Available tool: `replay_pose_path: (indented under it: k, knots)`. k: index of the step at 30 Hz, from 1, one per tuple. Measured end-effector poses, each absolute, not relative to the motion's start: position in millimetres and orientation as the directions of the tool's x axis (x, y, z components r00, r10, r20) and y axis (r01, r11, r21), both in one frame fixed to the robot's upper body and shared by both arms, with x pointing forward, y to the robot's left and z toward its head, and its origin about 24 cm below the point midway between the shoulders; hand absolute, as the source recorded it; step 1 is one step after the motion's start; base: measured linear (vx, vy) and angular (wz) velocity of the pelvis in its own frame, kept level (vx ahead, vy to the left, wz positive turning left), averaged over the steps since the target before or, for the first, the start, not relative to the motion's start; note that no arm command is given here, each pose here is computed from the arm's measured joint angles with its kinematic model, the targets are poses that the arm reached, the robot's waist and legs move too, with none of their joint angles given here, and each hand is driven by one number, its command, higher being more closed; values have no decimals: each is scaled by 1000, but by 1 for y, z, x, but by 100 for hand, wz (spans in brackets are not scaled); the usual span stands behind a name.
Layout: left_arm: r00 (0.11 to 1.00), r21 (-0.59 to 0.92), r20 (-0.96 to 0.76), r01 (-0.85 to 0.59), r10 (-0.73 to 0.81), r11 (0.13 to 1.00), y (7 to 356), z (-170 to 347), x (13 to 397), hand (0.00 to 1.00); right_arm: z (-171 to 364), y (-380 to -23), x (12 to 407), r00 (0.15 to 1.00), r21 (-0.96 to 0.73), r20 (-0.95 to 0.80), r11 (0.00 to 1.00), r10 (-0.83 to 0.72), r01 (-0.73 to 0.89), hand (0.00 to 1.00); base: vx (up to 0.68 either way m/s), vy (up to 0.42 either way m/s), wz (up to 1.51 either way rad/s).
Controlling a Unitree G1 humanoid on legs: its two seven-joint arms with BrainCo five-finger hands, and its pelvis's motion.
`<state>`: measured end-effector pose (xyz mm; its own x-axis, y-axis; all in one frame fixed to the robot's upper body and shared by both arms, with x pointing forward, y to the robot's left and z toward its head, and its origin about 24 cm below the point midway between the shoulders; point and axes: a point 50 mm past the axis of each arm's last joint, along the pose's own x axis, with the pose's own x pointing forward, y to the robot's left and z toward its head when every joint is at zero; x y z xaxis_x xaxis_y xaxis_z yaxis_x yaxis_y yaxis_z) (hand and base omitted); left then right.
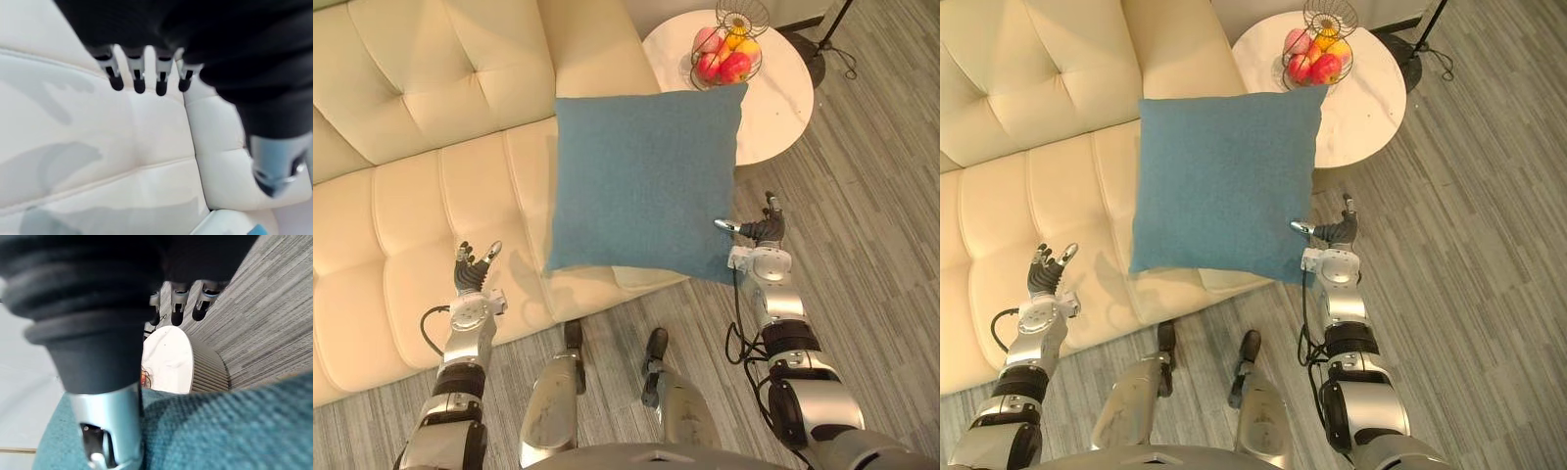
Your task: Pick up cushions and gather them together orderly.
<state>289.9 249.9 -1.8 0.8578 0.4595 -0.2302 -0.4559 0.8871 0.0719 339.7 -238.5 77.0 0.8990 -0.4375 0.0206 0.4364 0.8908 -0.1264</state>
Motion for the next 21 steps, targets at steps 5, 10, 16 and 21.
replay_pose_path:
  k: [5, 10, 16, 21]
  knots:
    - [887, 100, -198, -406, 418, 908, 244, 11, 307, 0, 89, -227, 353, 916, -134, 40, 906, -399, 401, 0, -51, 7, 0]
    - [921, 128, -165, -334, 353, 934, 230, 25, 325, 0, 108, -202, 366, 950, -183, 101, 933, -295, 309, 0, -24, -11, -4]
    - [956, 176, -129, -239, 263, 955, 208, 39, 343, 0, 121, -183, 373, 967, -222, 141, 945, -213, 241, 0, -26, -17, -2]
    - [967, 233, -116, -195, 227, 953, 200, 47, 353, 0, 128, -174, 377, 971, -242, 162, 946, -177, 213, 0, -7, -3, 0]
